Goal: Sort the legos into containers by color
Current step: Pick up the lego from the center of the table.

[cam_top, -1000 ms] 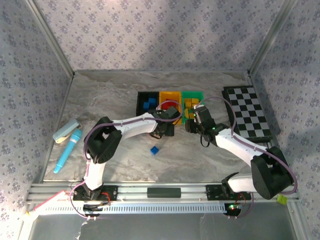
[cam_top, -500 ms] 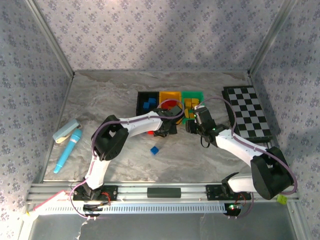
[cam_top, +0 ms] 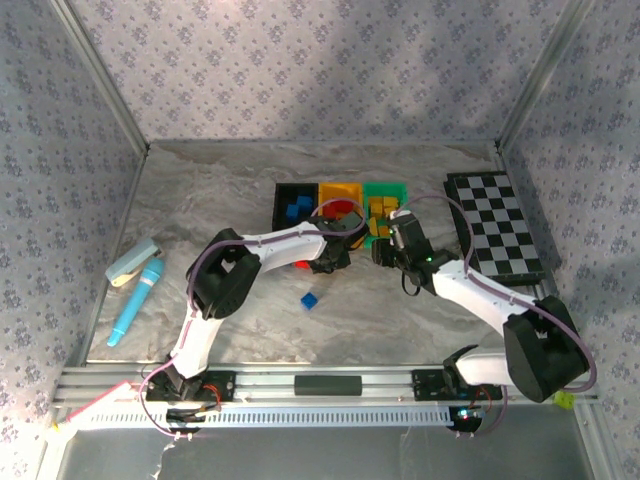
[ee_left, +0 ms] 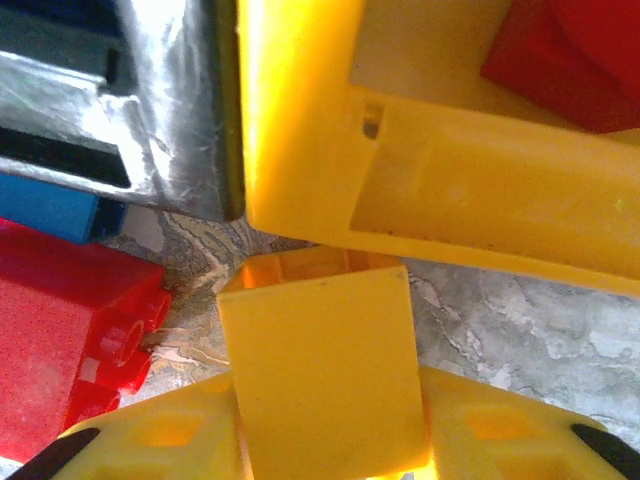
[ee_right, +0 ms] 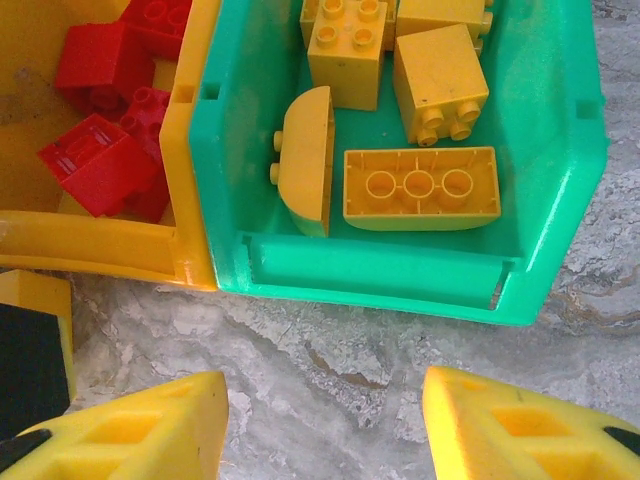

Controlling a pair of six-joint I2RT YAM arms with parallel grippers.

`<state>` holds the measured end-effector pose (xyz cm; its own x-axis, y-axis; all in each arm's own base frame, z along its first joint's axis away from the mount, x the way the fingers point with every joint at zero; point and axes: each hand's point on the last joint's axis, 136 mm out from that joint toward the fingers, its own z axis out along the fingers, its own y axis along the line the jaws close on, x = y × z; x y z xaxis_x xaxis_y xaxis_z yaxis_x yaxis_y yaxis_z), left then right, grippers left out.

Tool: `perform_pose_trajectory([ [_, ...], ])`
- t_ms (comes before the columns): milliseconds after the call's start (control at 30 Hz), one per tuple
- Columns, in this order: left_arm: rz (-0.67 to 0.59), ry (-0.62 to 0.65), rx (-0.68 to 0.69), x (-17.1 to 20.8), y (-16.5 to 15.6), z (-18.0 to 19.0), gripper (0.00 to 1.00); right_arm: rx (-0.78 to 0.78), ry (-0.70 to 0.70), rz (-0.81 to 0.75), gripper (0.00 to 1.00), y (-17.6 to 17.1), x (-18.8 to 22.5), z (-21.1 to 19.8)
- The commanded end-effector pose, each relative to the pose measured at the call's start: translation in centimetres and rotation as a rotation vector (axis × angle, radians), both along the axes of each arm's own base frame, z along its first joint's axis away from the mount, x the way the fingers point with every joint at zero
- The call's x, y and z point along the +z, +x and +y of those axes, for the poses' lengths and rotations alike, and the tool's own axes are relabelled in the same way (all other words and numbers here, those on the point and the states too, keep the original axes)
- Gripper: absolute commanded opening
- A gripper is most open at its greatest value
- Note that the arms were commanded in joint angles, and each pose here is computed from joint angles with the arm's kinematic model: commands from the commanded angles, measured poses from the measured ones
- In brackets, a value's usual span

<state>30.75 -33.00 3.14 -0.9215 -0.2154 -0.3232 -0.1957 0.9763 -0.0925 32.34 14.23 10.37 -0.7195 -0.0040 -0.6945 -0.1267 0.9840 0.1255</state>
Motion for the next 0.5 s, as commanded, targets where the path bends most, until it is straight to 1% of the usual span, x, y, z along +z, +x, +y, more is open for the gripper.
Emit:
perform_pose_trajectory([
  [0, -0.028, 0.041, -0.022, 0.6, -0.2, 0.2, 0.40, -0.035, 0.004, -0.023, 0.56, 0.1, 0.5, -0.7],
  [67, -0.059, 0.048, -0.043, 1.5, -0.3, -0.2, 0.29, -0.037, 0.011, -0.032, 0.56, 0.0, 0.7, -0.7],
  [100, -0.068, 0.049, -0.050, 2.0, -0.3, -0.4, 0.27, -0.038, 0.020, -0.041, 0.56, 0.0, 0.9, -0.7],
  [300, -0.165, 0.033, -0.119, 5.1, -1.4, -2.5, 0.26, -0.064, 0.037, -0.072, 0.56, -0.2, 1.6, -1.4],
  [467, -0.295, -0.096, -0.252, 8.6, -1.2, -6.7, 0.28, -0.098, 0.105, -0.061, 0.56, -0.2, 1.4, -2.3],
])
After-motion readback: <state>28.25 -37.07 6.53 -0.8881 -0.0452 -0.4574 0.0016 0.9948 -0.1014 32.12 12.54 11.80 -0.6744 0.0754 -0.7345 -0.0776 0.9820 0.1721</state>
